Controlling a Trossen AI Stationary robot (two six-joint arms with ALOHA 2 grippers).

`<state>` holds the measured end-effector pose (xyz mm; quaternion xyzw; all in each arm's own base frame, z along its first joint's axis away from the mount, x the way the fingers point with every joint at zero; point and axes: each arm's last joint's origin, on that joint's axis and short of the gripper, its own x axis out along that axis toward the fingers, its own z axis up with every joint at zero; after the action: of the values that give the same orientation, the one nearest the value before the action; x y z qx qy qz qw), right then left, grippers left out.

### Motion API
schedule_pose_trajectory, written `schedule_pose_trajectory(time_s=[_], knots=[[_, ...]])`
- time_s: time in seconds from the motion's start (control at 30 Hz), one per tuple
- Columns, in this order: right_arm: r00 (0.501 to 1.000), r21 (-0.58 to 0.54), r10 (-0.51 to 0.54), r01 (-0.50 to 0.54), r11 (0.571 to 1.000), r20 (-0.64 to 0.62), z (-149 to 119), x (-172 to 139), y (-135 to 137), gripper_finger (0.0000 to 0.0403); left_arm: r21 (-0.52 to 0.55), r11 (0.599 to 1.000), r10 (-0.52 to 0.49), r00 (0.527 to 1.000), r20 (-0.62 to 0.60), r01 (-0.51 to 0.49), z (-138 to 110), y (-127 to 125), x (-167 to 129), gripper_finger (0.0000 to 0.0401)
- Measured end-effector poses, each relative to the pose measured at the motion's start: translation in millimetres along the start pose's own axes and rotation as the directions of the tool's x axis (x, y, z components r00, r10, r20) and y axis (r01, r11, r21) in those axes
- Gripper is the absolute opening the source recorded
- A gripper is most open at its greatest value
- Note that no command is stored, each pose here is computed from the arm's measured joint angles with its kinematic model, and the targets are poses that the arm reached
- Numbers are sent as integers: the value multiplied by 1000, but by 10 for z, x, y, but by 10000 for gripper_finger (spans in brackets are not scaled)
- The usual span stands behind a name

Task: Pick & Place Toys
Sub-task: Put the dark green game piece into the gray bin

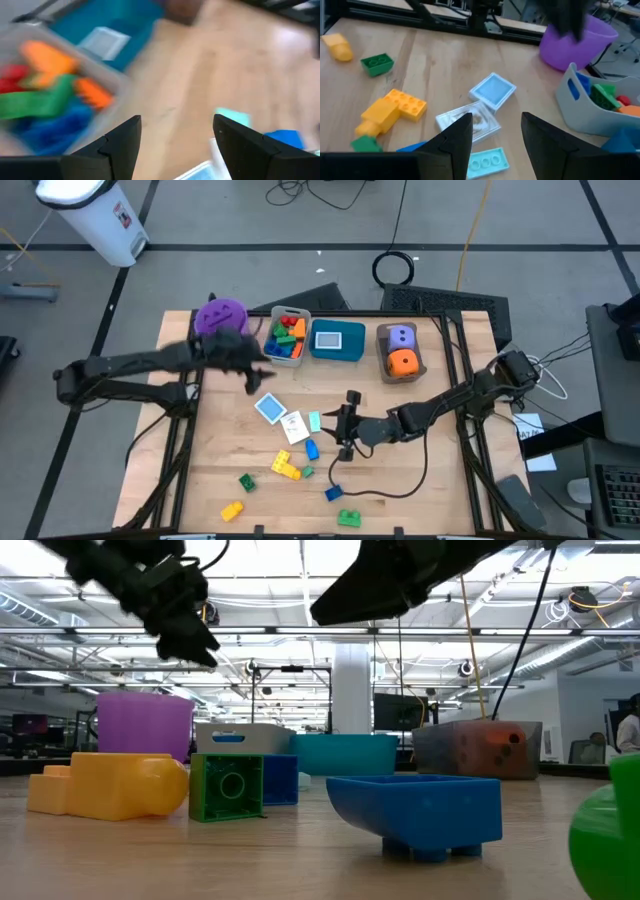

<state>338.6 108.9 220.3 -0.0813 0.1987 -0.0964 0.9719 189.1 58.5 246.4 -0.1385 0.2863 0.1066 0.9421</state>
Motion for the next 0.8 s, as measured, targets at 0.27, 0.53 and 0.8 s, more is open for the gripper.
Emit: schedule_pose_trajectory(time_s=[0.27,0.53,0.8], knots=[[1000,7,-23,23,1000,11,18,47,-86,160,29,961,-272,926,263,274,-796,-391,352,253],[988,51,152,-153,987,33,46,88,-117,160,197,955,-282,882,379,221,-898,-925,260,253],[949,66,304,-310,949,81,42,120,-4,160,291,928,-323,892,316,233,-994,-1482,321,253]])
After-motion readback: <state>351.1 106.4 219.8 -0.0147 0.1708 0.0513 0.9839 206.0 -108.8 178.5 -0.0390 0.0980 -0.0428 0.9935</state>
